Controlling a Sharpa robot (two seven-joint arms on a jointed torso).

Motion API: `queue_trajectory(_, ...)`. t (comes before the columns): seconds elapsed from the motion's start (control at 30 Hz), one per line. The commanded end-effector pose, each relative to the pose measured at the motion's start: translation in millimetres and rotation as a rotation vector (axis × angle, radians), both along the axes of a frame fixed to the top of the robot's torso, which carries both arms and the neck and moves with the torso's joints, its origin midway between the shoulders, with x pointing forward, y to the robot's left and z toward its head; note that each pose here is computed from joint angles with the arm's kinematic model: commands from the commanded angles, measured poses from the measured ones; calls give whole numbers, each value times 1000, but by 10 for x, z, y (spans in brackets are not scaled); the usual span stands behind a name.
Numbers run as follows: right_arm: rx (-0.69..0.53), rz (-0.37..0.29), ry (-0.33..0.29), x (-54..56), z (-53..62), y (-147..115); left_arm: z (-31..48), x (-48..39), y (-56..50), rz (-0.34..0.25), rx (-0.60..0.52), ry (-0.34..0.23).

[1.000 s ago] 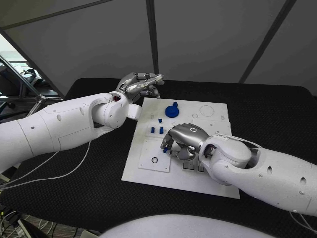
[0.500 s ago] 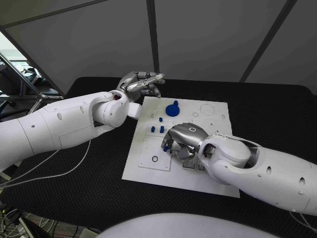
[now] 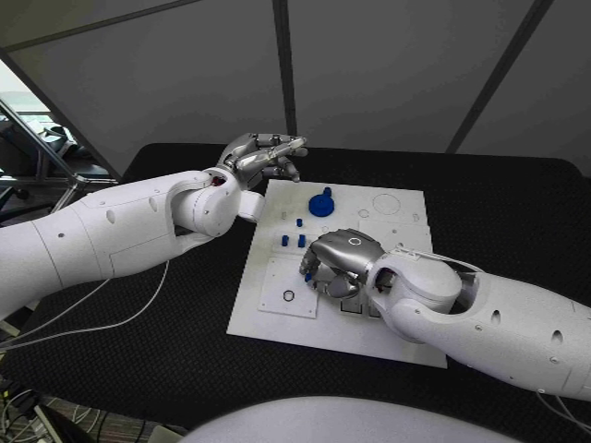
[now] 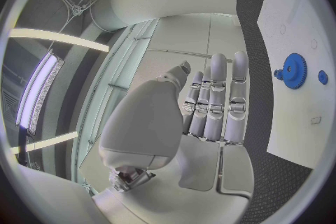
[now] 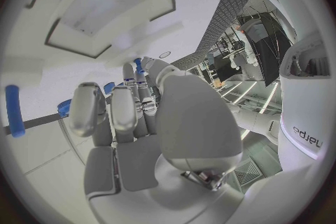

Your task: Assemble the parts on the task board

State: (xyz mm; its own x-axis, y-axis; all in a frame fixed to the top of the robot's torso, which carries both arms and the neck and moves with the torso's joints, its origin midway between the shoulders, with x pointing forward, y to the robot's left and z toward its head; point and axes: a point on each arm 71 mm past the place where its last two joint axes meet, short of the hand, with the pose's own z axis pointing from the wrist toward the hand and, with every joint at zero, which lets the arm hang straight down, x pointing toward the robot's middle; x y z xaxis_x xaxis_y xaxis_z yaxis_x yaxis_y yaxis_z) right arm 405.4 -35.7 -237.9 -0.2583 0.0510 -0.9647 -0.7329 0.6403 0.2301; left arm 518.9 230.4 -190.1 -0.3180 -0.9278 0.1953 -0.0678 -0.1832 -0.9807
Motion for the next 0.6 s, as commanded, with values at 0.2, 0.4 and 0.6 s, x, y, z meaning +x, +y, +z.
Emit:
queue_trajectory(0.2, 25, -27, -39, 14, 37, -23, 15, 6, 8, -8, -5, -2)
queue_trajectory(0.4, 108, -53, -85, -31, 120, -114, 8, 15, 27, -8, 3, -1)
queue_trajectory(0.6, 156, -91, -110, -70, 198, -295, 1, 22, 56, -4, 8, 3)
